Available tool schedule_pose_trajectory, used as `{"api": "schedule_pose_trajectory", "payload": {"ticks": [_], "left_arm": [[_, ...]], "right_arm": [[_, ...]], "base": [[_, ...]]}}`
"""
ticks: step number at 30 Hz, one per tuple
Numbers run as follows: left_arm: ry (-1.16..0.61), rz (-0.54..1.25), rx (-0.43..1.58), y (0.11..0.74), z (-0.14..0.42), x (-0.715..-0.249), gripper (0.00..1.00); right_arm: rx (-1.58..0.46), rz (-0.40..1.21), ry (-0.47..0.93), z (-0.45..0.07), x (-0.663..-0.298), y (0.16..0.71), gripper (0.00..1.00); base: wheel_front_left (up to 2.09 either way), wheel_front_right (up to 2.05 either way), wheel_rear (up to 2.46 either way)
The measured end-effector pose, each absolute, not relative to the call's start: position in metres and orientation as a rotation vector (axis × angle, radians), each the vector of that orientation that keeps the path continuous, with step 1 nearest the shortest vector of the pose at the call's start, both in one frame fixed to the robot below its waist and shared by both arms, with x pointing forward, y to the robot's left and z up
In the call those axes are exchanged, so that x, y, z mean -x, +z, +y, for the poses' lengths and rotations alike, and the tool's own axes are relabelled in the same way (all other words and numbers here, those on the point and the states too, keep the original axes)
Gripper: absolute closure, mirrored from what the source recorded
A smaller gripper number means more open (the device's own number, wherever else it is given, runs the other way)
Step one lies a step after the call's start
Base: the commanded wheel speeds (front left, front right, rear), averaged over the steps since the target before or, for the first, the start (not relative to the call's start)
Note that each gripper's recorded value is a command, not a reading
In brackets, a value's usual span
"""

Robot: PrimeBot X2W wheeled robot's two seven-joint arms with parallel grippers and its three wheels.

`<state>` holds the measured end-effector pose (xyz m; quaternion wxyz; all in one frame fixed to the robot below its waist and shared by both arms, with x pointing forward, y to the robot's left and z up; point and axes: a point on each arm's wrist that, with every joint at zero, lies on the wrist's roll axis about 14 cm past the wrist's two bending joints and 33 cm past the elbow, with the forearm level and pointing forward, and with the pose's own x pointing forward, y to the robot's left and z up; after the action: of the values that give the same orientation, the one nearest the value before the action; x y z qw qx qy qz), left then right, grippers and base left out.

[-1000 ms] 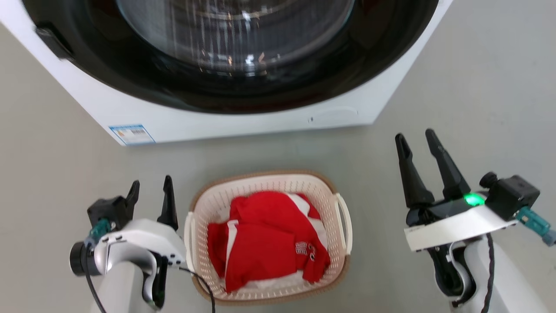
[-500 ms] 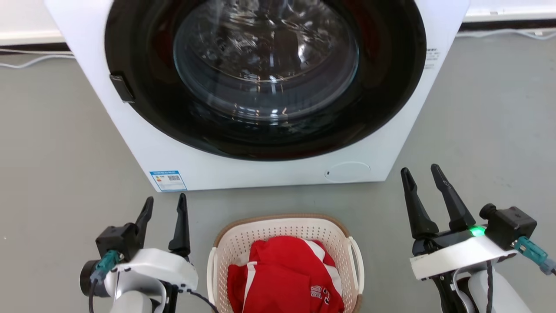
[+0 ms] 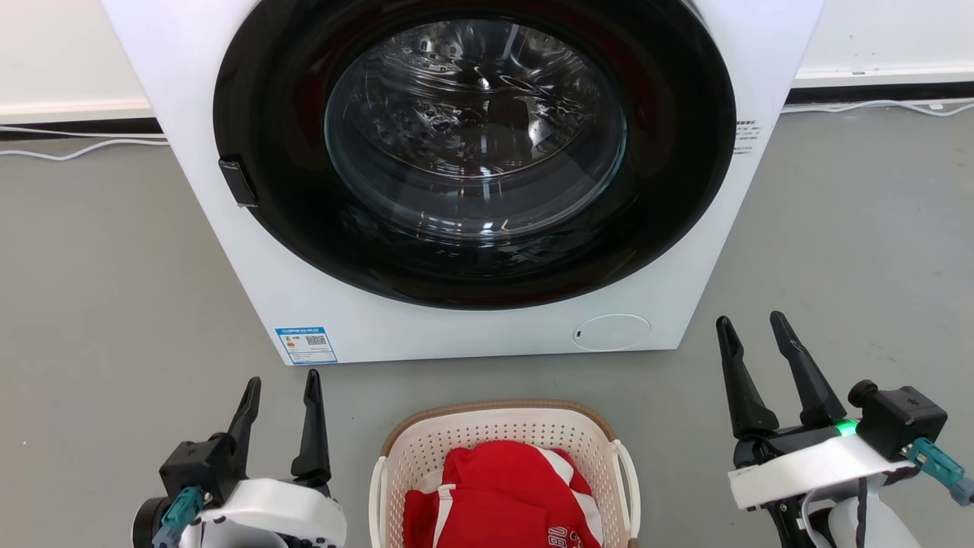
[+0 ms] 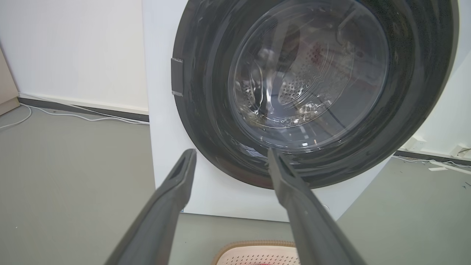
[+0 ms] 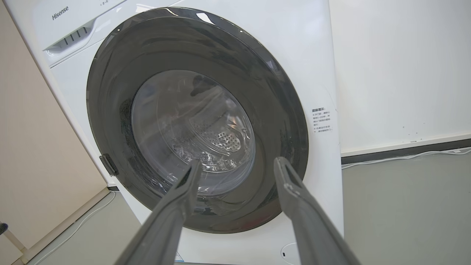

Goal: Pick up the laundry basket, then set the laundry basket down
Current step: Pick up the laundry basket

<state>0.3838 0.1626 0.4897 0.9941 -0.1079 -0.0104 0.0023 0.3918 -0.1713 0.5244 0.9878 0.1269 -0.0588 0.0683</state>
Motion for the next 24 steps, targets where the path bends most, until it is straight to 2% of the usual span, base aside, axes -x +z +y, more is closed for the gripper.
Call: {"api": "schedule_pose_trajectory", "payload": {"ticks": [24], "left_arm": [[-0.004,-0.006,0.211,0.4857,0.1553,-0.3814,0.0]], "right_arm": [[-0.231,-0.095,0.124,-0.1753,-0.3881,0.5156,0.0]], "base": [[0.0,0.0,0.0]]}}
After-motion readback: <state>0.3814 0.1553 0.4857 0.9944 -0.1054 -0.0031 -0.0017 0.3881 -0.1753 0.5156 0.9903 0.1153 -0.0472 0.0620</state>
